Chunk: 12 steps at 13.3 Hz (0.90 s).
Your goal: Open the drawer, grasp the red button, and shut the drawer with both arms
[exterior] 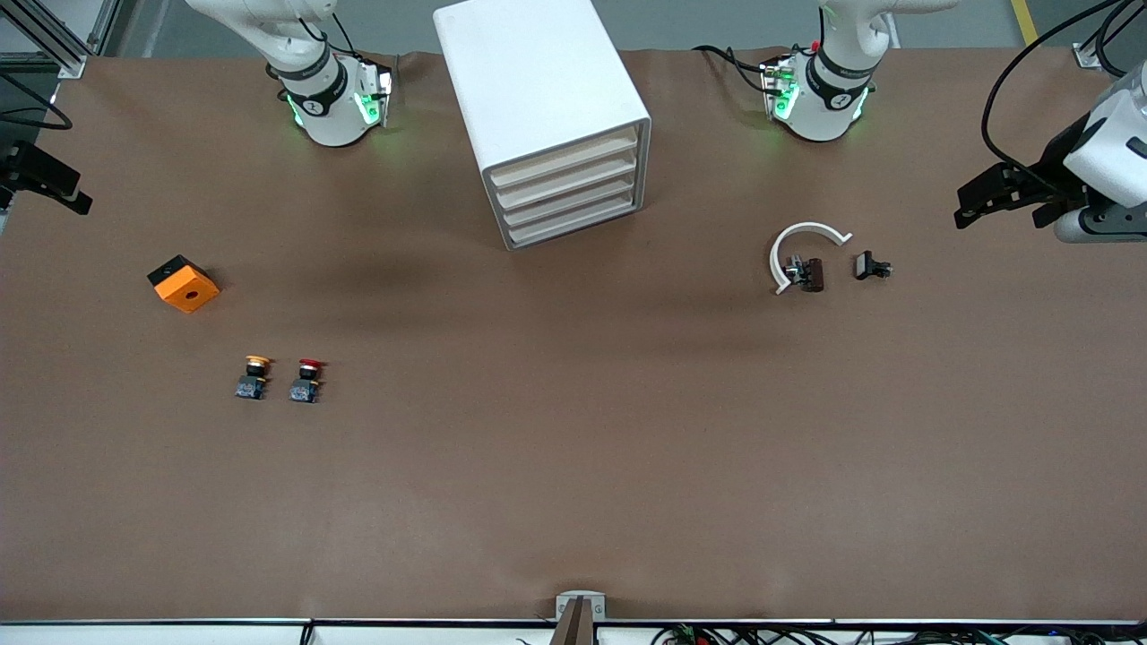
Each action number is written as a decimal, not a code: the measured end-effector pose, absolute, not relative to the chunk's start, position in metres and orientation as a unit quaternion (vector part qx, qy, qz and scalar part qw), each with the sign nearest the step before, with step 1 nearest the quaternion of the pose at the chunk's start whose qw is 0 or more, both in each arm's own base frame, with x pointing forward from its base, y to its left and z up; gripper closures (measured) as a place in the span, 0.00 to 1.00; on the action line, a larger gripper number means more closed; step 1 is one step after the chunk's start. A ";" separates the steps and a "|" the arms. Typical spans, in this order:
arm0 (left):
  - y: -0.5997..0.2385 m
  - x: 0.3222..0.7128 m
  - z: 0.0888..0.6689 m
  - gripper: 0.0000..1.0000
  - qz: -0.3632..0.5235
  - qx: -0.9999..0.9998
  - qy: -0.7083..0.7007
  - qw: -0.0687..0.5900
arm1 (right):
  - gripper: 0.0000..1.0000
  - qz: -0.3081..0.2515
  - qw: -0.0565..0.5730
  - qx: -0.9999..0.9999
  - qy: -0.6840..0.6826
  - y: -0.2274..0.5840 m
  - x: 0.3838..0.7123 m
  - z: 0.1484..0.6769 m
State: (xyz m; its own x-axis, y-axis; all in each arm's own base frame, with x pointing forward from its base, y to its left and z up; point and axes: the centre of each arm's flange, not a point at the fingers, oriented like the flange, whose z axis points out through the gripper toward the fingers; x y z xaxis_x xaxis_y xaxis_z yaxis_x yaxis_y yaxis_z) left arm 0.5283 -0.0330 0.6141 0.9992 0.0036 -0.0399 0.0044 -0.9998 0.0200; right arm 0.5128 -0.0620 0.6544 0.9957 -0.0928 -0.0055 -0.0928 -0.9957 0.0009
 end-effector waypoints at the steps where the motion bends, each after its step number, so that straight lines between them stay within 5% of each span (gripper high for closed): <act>1: -0.033 0.528 0.615 0.00 -0.019 1.000 0.002 0.010 | 0.00 -0.003 0.000 0.999 -0.046 -0.062 0.513 0.654; 12: -0.033 0.528 0.620 0.00 -0.018 1.000 0.002 0.010 | 0.00 -0.003 0.000 0.999 -0.044 -0.065 0.512 0.654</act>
State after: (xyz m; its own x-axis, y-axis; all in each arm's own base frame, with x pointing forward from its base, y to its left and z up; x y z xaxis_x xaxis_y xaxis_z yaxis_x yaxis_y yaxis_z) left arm 0.5285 -0.0333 0.6204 0.9993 0.0032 -0.0367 0.0040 -0.9998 0.0202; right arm 0.5124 -0.0652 0.6538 0.9961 -0.0885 -0.0064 -0.0885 -0.9961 0.0010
